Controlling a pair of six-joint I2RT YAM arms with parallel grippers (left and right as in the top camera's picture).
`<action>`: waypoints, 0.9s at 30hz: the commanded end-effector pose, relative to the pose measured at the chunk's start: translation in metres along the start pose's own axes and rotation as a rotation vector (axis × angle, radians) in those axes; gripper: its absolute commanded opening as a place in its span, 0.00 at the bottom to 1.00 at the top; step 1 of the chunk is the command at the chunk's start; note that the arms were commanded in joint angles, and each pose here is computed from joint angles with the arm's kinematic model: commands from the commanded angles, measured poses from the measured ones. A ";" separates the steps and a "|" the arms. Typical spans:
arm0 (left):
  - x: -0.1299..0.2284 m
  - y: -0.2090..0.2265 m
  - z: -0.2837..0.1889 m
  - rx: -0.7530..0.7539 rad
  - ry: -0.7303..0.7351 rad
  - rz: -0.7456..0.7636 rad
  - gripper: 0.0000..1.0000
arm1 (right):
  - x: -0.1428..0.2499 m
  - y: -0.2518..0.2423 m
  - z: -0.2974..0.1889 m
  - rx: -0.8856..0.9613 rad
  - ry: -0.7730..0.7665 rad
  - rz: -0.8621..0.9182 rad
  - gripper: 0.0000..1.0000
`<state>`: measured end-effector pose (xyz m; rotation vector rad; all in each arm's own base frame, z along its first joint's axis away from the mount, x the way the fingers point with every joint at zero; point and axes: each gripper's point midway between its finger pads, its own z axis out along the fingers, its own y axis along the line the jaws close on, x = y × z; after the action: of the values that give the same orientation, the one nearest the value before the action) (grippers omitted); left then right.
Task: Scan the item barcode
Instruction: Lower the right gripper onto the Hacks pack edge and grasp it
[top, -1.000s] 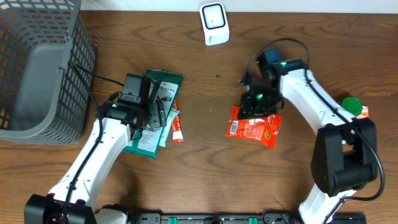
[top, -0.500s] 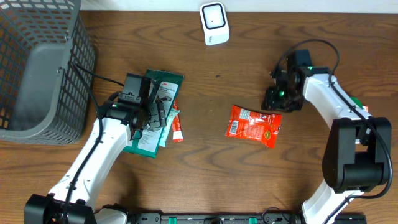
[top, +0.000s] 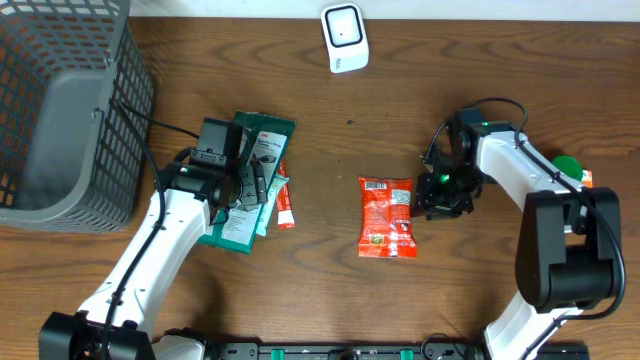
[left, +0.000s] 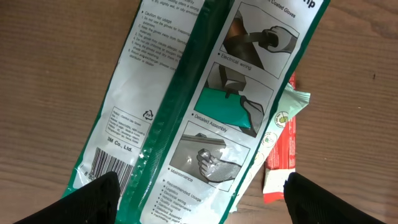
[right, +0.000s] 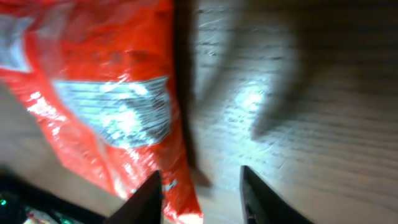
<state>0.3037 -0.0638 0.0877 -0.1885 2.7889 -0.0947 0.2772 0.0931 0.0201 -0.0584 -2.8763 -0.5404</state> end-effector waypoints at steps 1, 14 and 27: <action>0.001 0.001 0.001 -0.007 0.003 0.001 0.85 | -0.008 0.022 -0.040 -0.096 -0.099 -0.050 0.50; 0.001 0.001 0.001 -0.007 0.003 0.002 0.85 | -0.010 0.037 -0.023 -0.105 -0.149 -0.050 0.66; 0.001 0.001 0.001 -0.007 0.003 0.001 0.85 | -0.001 0.039 0.043 -0.034 -0.200 0.002 0.53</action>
<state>0.3037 -0.0638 0.0877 -0.1885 2.7889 -0.0947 0.2845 0.1407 0.0064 -0.0640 -3.0788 -0.6589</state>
